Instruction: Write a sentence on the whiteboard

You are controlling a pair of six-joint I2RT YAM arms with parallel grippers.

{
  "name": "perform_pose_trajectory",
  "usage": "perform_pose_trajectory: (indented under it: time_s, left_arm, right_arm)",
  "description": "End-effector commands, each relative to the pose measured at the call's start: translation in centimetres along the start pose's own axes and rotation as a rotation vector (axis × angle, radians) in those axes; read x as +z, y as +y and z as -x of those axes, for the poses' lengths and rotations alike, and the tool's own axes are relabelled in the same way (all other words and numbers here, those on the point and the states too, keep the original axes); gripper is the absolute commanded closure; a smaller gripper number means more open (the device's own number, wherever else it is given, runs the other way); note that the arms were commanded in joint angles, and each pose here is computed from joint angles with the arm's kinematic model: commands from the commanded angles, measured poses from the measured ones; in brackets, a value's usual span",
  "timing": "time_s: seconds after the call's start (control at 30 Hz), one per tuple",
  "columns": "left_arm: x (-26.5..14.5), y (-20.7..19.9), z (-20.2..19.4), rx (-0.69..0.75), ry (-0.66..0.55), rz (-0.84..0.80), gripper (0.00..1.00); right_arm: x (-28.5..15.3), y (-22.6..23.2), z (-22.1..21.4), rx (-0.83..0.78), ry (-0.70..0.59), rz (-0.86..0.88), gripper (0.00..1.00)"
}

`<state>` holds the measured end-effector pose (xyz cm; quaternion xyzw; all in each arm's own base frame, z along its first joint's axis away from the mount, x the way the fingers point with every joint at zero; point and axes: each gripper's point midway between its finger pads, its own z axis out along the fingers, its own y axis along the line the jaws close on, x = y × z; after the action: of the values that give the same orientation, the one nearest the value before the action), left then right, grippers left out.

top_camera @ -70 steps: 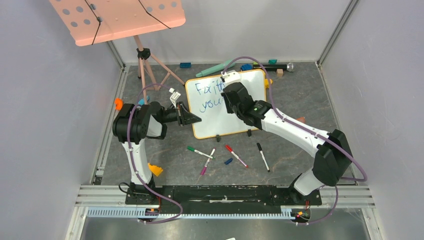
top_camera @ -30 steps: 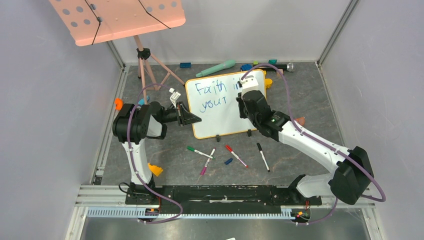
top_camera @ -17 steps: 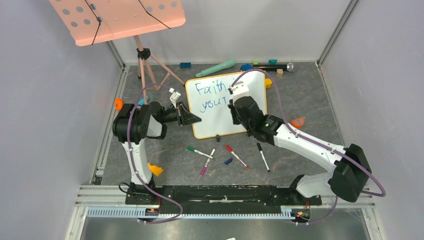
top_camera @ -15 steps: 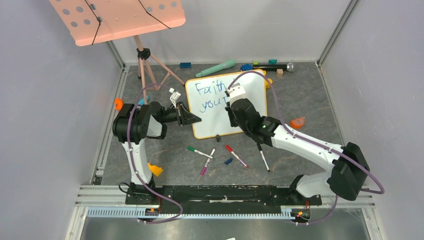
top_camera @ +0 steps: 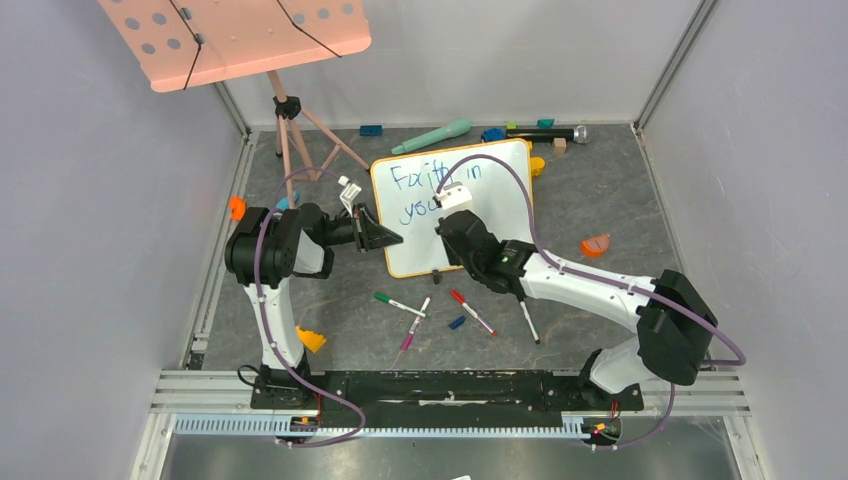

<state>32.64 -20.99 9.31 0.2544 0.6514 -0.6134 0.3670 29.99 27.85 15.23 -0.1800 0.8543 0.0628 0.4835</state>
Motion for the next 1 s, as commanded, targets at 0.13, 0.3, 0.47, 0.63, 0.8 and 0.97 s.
perform_pose_trajectory:
  time_s: [0.13, 0.3, 0.47, 0.63, 0.8, 0.97]
  left_arm:
    - [0.2, -1.2, 0.5, 0.211, 0.022, -0.070, 0.98]
    - [0.2, -1.3, 0.5, 0.210, 0.023, -0.072, 0.98]
    - [0.2, -1.3, 0.5, 0.209, 0.024, -0.072, 0.98]
    - [0.2, -1.3, 0.5, 0.210, 0.023, -0.072, 0.98]
    - [0.2, -1.3, 0.6, 0.211, 0.023, -0.072, 0.98]
    - [0.2, -1.3, 0.6, 0.212, 0.023, -0.072, 0.98]
  right_arm:
    - [0.6, 1.7, 2.9, 0.039, -0.072, 0.005, 1.00]
    - [0.8, 1.8, 3.2, 0.039, -0.079, -0.001, 1.00]
    - [1.0, 1.4, 3.4, 0.033, -0.083, -0.031, 1.00]
    - [1.6, 1.6, 3.4, 0.022, -0.071, -0.040, 1.00]
    - [2.1, 2.4, 3.2, 0.013, -0.057, -0.011, 1.00]
    - [2.1, 2.7, 2.3, 0.001, -0.035, 0.012, 1.00]
